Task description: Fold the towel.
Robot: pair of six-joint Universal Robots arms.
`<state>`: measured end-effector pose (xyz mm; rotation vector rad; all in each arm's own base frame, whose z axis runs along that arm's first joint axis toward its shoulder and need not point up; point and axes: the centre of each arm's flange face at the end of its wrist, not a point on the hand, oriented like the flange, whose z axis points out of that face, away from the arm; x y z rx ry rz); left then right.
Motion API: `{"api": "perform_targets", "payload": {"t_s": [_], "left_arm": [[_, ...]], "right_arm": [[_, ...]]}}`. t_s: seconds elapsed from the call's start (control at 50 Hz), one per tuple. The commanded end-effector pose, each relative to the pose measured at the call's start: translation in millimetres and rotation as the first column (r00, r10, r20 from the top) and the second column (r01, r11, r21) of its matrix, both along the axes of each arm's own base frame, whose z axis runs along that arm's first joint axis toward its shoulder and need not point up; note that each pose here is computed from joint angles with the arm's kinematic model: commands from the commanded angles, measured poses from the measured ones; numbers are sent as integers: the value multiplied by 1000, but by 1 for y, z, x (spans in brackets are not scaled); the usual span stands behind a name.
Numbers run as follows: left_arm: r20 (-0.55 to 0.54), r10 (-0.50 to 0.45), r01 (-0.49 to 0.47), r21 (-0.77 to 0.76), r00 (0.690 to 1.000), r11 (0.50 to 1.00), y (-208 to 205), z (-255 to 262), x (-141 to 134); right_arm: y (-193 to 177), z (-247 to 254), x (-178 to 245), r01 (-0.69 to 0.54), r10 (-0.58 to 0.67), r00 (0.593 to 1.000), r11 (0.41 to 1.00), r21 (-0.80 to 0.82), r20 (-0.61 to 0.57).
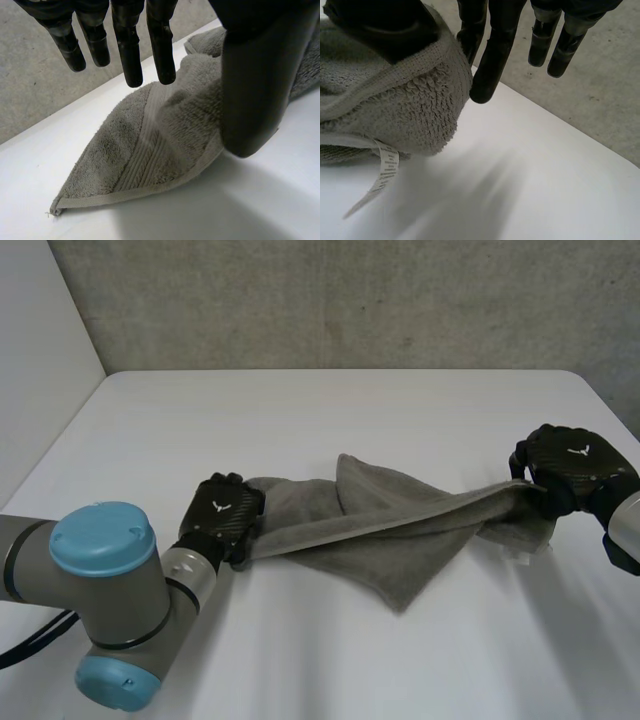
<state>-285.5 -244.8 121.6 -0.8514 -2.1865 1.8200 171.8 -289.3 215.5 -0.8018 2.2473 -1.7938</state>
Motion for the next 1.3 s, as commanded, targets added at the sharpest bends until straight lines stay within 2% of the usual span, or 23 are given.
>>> {"api": "perform_targets", "payload": {"t_s": [0.02,0.26,0.56,0.62,0.7,0.86,0.94,1.14,1.3], "left_arm": [[-4,6,-7,-20,1000,1000,-9,-7,-4],[39,39,-37,-40,998,998,-23,-17,-9],[17,47,-46,-62,999,997,-33,-10,-9],[-2,56,-56,-97,998,994,-34,9,-5],[-66,86,-98,-196,994,976,-34,61,9],[-117,74,-105,-285,990,953,-15,111,22],[-104,65,-92,-275,992,957,-16,109,26],[10,65,-64,-66,998,996,-19,41,26],[68,66,-63,-44,996,997,-20,25,27]], "right_arm": [[-5,2,-7,16,-16,1000,1000,-7,5],[-6,2,-8,17,-17,1000,1000,-7,5],[-7,2,-9,24,-24,1000,1000,-3,6],[-5,5,-8,19,-19,1000,1000,1,5],[5,17,-5,-10,9,1000,1000,8,17],[8,24,-3,-33,33,998,999,-1,50],[8,21,-2,-35,34,998,999,10,60],[-1,-15,-1,-41,35,998,993,108,61],[-2,-30,3,-56,48,997,988,146,55]]}}
